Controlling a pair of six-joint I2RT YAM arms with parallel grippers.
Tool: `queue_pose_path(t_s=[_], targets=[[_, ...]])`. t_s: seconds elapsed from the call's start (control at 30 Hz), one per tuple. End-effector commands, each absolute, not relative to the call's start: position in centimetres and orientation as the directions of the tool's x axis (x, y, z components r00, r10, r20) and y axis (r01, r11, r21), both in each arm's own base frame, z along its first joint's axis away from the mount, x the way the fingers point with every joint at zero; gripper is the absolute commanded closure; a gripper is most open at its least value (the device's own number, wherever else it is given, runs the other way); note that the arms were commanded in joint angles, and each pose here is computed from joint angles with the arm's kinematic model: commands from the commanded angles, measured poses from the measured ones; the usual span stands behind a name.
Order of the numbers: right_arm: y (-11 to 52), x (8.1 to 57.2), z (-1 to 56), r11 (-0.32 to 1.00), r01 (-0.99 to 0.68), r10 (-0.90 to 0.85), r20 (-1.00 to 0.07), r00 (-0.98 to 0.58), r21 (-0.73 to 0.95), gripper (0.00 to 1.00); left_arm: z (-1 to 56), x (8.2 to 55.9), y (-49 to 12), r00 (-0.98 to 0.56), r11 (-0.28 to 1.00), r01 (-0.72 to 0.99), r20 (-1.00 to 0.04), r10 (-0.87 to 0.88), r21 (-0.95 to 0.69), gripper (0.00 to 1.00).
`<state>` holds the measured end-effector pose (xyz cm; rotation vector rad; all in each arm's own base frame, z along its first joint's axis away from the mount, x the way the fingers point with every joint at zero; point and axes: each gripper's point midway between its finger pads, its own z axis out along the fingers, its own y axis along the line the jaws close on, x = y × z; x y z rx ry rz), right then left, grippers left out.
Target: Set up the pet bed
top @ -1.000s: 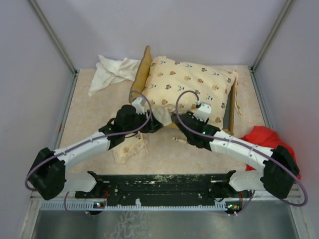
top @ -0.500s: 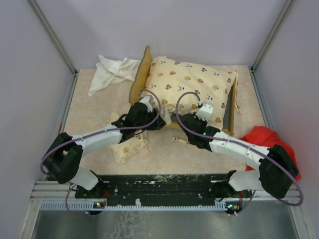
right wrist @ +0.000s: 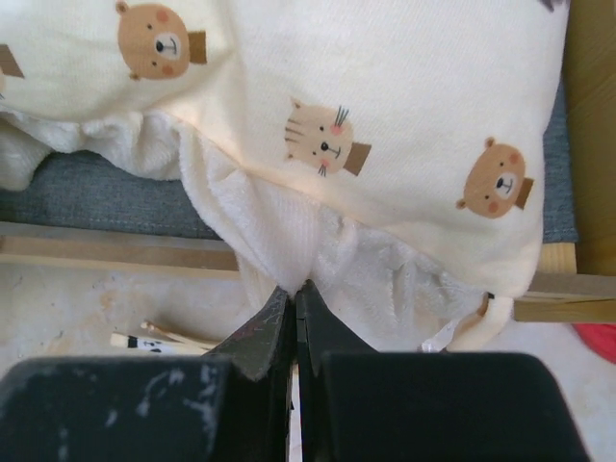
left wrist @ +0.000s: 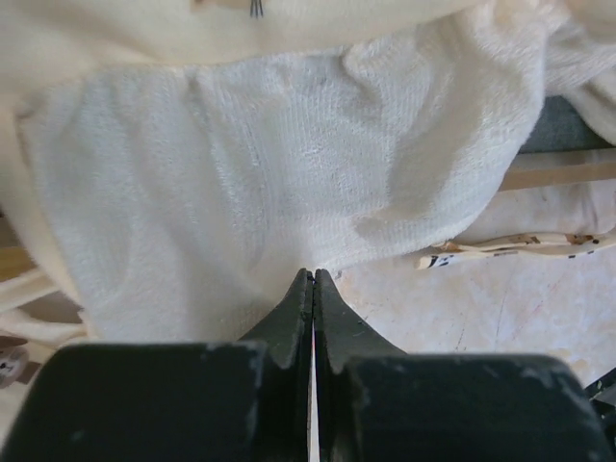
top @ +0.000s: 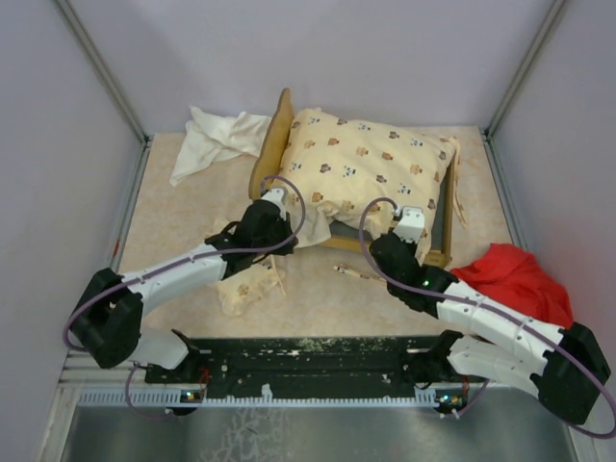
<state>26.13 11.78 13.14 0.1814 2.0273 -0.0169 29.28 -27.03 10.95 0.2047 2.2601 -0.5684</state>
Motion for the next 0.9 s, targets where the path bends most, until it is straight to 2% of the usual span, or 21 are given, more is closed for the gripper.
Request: queue_pose_path(t_s=[0.0, 0.1, 0.13, 0.17, 0.27, 0.3, 0.5, 0.6, 0.77, 0.83, 0.87], targets=[[11.1, 26.6, 16.2, 0.992, 0.113, 0.102, -0.924, -0.369, 0.064, 1.0, 12.8, 29.8, -25.7, -0.628, 0.909, 0.305, -0.778, -0.033, -0.284, 1.0], [11.0, 26.4, 17.1, 0.993, 0.098, 0.098, -0.927, -0.361, 0.066, 1.0, 14.6, 29.7, -26.3, -0.609, 0.89, 0.34, -0.792, -0.037, -0.303, 1.0], [11.1, 26.4, 17.4, 0.993, 0.091, 0.102, -0.929, -0.355, 0.074, 1.0, 15.6, 29.4, -27.1, -0.603, 0.865, 0.374, -0.796, -0.047, -0.335, 0.97], [11.2, 26.4, 17.7, 0.993, 0.082, 0.103, -0.931, -0.351, 0.079, 1.0, 16.4, 28.8, -28.0, -0.605, 0.83, 0.41, -0.794, -0.063, -0.378, 0.91], [11.3, 26.4, 18.5, 0.992, 0.071, 0.123, -0.935, -0.333, 0.105, 1.0, 18.7, 27.8, -30.7, -0.6, 0.723, 0.489, -0.79, -0.126, -0.488, 0.65], [11.4, 26.4, 18.8, 0.991, 0.067, 0.131, -0.937, -0.325, 0.115, 1.0, 18.9, 27.7, -31.4, -0.61, 0.703, 0.498, -0.781, -0.131, -0.507, 0.59], [12.4, 26.4, 19.9, 0.987, -0.001, 0.154, -0.944, -0.292, 0.162, 1.0, 17.6, 28.3, -33.1, -0.641, 0.709, 0.488, -0.76, -0.105, -0.51, 0.45], [12.4, 26.3, 19.7, 0.987, -0.003, 0.153, -0.943, -0.295, 0.161, 1.0, 15.8, 28.7, -33.5, -0.663, 0.73, 0.461, -0.742, -0.093, -0.504, 0.41], [12.3, 26.0, 19.1, 0.986, -0.005, 0.156, -0.94, -0.305, 0.165, 1.0, 14.3, 29.1, -34.3, -0.685, 0.741, 0.427, -0.72, -0.109, -0.518, 0.42], [12.2, 25.9, 18.8, 0.986, 0.0, 0.158, -0.938, -0.31, 0.166, 1.0, 13.7, 29.6, -34.0, -0.682, 0.768, 0.402, -0.723, -0.113, -0.499, 0.46], [12.1, 25.9, 18.7, 0.986, 0.005, 0.159, -0.937, -0.312, 0.166, 1.0, 13.4, 30.0, -33.6, -0.678, 0.787, 0.389, -0.727, -0.107, -0.479, 0.52]])
